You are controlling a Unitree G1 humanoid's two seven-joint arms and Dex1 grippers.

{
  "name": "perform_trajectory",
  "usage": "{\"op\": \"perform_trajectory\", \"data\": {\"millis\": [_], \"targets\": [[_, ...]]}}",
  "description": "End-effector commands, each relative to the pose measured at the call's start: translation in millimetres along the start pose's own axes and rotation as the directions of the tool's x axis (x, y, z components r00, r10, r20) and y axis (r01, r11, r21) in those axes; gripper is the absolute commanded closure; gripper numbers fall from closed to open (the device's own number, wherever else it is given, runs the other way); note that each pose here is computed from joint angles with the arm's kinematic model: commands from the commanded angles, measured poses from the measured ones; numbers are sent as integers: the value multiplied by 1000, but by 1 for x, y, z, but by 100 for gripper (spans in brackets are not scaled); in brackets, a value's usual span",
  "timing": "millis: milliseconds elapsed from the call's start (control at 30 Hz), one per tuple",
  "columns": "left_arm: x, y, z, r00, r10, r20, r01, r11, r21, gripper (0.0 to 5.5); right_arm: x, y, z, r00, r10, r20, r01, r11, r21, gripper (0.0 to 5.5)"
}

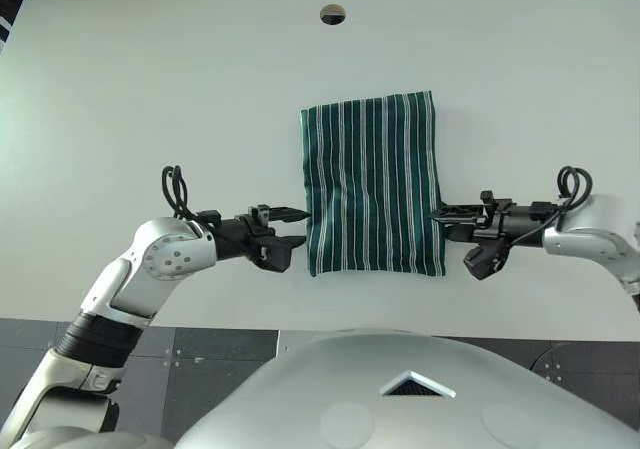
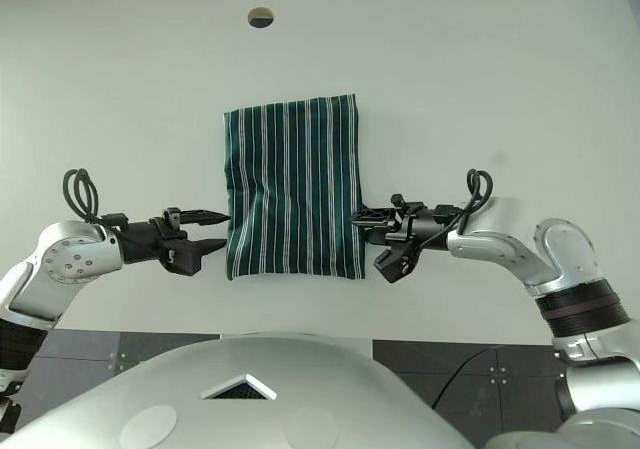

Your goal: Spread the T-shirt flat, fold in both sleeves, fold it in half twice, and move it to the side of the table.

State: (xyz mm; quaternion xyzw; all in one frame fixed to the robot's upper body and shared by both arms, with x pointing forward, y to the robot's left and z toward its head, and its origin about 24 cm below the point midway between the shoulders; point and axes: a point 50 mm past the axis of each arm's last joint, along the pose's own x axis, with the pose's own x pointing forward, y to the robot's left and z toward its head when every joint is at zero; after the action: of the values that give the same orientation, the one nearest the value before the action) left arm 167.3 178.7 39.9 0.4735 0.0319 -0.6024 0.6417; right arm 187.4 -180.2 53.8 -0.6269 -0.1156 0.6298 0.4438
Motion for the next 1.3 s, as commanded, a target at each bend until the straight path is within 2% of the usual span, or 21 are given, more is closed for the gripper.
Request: {"op": "perform_trajectory", "data": {"millis": [33,167,367,567,733,900,1000,1133,1300], "targets": [[9,-10,1,997,-83,3,83,996,-11,333,9,6,5,998,57,31,-57,998,-15,337],[13,-12,3,992,-121,25,121,993,-6,330,10,11,5,994,108,35,-107,994,-21,419],[13,-13,4,985,-169,36,169,986,-1,439,12,15,7,991,127,40,-128,992,2,535],[10,-13,4,975,-215,48,216,976,-7,538,12,18,14,991,110,80,-120,982,144,540],[-4,-15,5,958,-276,77,282,957,-75,538,4,22,38,971,95,218,-181,888,422,540],[-9,-12,6,955,-272,115,286,949,-130,538,0,16,55,947,32,319,-220,789,574,540],[-11,-8,12,955,-252,159,277,948,-155,538,-2,10,46,960,-9,279,-173,767,618,540],[-12,9,16,968,-144,206,194,948,-251,538,-6,-5,33,967,-119,226,-77,708,702,540],[-1,47,2,995,75,64,-41,906,-421,538,-12,-17,17,969,-211,125,24,589,807,540]]}}
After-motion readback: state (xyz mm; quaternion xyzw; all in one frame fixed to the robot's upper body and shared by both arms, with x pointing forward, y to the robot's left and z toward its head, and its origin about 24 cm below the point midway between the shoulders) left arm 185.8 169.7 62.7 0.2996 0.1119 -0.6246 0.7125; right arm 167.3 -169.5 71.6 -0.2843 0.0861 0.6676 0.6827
